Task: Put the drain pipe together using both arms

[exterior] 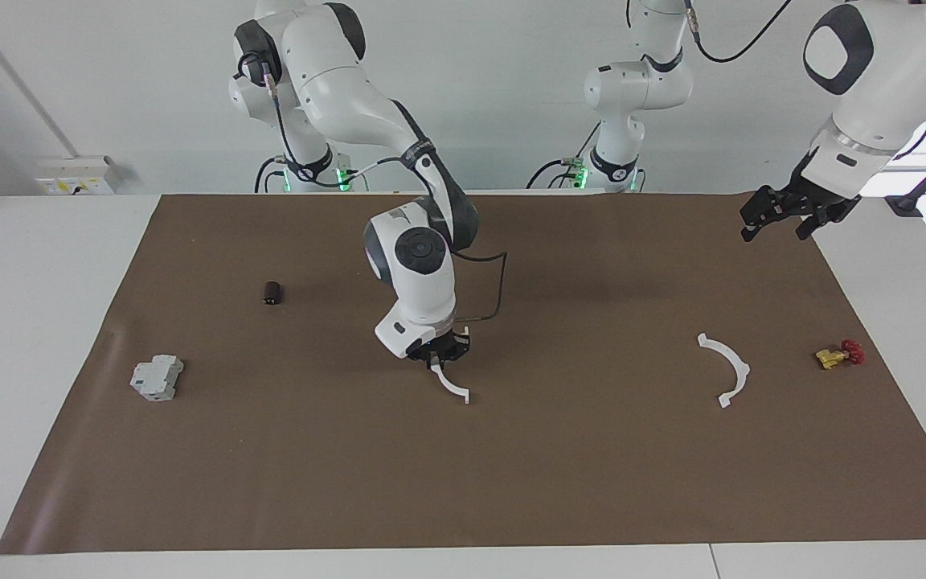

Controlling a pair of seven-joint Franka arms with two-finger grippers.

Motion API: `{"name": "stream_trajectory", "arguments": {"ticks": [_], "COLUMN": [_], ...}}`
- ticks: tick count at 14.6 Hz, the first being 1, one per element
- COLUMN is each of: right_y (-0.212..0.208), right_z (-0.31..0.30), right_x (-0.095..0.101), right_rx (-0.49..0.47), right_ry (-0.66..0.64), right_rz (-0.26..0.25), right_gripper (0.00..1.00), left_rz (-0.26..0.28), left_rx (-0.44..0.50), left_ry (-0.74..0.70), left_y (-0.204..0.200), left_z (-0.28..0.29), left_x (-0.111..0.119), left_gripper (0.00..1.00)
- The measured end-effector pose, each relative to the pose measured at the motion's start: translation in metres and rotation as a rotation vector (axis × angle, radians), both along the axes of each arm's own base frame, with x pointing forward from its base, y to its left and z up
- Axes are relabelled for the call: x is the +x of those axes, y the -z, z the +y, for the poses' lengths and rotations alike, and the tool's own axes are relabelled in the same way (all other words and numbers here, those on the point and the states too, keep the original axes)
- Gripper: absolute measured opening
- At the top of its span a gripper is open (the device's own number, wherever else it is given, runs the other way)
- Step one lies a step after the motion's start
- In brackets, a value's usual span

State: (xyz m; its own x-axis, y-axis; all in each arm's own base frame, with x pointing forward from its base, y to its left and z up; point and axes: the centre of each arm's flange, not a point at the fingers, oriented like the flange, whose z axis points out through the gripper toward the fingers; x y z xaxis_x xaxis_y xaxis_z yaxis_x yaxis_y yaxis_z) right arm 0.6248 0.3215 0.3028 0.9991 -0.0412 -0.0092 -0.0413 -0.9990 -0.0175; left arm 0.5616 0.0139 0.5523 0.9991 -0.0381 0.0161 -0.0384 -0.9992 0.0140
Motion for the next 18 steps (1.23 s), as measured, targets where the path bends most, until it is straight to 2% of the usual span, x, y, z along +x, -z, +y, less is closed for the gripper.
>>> {"name": "stream_trajectory", "arguments": {"ticks": [4,6,8,11,12,14,15,18], "right_y": [0.008,0.009,0.002,-0.041,-0.063,-0.116,-0.145,-0.229], "right_z": [-0.002,-0.002,0.0,-0.017,-0.036,-0.093,-0.126,-0.223], "right_x": [-0.003,-0.003,0.0,0.021,0.03,0.041,0.04,0.012], "right_rx": [-0.003,-0.001,0.007,0.011,0.009,0.005,-0.003,-0.014], "right_ry": [-0.029,-0.03,-0.032,-0.005,0.017,0.082,0.116,0.123], "right_rz": [0.002,-0.004,-0.026,-0.072,-0.076,-0.069,-0.047,0.028], "right_gripper": [0.21,0.37,0.6,0.93,1.0,1.0,1.0,1.0], "left_rz": [-0.056,-0.094,-0.125,-0.135,-0.131,-0.12,-0.118,-0.11], "left_rx": [0.006,0.012,0.018,0.023,0.024,0.026,0.028,0.032], "left_ry": [-0.024,-0.043,-0.061,-0.06,-0.052,-0.007,0.021,0.06], "left_y": [0.088,0.127,0.161,0.2,0.21,0.228,0.236,0.249], "left_z": [0.012,0.025,0.038,0.043,0.043,0.04,0.04,0.041], "left_x": [0.019,0.037,0.05,0.059,0.06,0.06,0.06,0.06], "left_gripper": [1.0,1.0,1.0,0.99,0.99,0.98,0.98,0.96]}}
